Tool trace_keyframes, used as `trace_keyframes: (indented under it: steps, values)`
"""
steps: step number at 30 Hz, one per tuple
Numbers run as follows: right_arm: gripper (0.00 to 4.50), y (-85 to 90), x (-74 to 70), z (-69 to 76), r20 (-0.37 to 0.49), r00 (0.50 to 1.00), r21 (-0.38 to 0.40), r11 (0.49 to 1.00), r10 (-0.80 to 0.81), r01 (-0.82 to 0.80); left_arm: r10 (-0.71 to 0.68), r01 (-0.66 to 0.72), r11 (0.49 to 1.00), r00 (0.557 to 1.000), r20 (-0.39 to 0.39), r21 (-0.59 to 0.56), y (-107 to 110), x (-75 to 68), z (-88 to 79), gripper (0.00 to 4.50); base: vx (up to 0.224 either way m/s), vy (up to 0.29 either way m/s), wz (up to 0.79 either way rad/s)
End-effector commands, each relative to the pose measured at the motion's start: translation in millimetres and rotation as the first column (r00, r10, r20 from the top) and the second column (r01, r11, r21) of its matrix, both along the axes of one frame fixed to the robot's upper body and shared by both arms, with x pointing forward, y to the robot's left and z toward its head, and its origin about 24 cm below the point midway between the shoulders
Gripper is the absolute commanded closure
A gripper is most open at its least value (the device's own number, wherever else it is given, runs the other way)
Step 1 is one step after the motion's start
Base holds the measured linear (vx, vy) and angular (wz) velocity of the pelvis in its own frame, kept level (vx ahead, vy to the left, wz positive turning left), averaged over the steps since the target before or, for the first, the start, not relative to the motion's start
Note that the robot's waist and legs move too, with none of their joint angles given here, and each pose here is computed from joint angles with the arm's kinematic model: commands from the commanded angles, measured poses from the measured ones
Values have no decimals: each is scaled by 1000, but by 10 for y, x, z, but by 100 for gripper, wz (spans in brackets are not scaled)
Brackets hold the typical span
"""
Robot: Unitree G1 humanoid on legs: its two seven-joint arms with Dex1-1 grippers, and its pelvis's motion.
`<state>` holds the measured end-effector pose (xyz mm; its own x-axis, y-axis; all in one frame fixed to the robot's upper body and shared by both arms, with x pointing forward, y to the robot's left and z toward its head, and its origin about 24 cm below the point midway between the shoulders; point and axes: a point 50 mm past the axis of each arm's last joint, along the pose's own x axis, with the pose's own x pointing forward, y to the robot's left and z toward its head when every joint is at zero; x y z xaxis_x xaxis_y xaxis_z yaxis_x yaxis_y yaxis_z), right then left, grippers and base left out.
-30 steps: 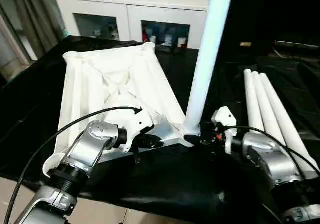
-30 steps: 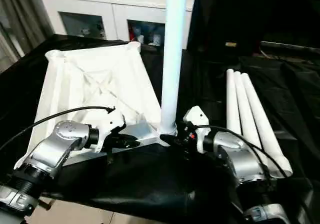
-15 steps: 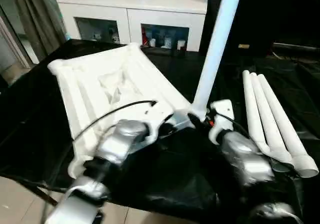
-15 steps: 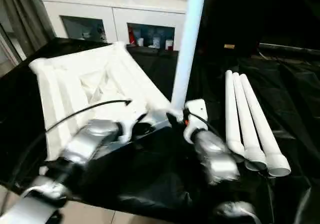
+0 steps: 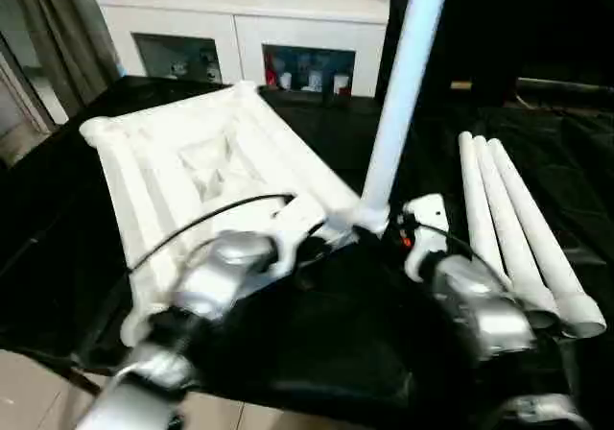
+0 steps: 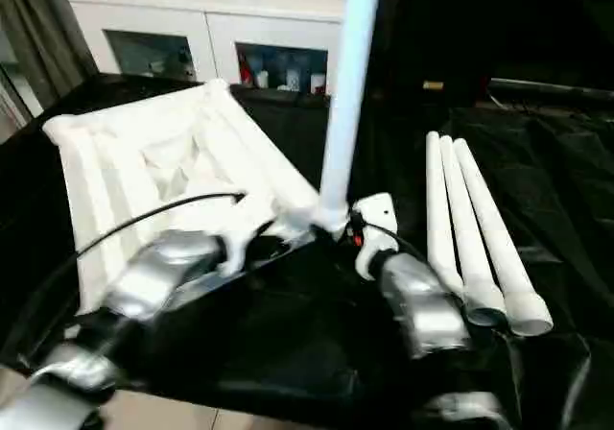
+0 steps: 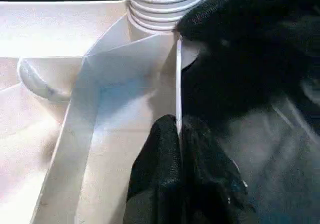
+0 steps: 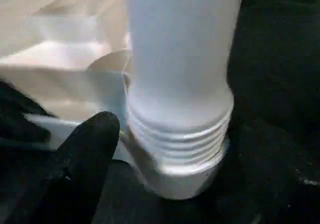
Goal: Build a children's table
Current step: Rotate leg to tighten
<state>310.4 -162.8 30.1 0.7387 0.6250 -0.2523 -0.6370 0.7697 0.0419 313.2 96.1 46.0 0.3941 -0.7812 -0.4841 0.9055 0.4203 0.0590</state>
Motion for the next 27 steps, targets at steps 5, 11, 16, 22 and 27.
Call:
trace_keyframes:
  steps: [5, 11, 16, 22, 27]
  values:
    - [63, -34, -78, 112, 2, 983, -1, 983, 186, -186, -171, 170, 985, 982, -75, -23, 94, -174, -9, 450, 0, 0, 0]
    - [91, 16, -107, 78, -15, 971, 11, 971, 240, -240, -166, 165, 986, 984, -72, -18, 125, -168, -2, 450, 0, 0, 0]
    - [141, 62, -115, 70, -13, 970, 42, 969, 243, -243, -167, 165, 986, 983, -79, -26, 111, -185, -2, 450, 0, 0, 0]
    - [172, 1, 47, -52, -27, 997, 3, 998, -67, 67, 5, -5, 1000, 997, -80, 0, 66, -55, -61, 450, 0, 0, 0]
    - [177, -41, 155, -184, -133, 898, 44, 903, -419, 427, 286, -284, 958, 956, -69, 32, -4, 152, -124, 450, 0, 0, 0]
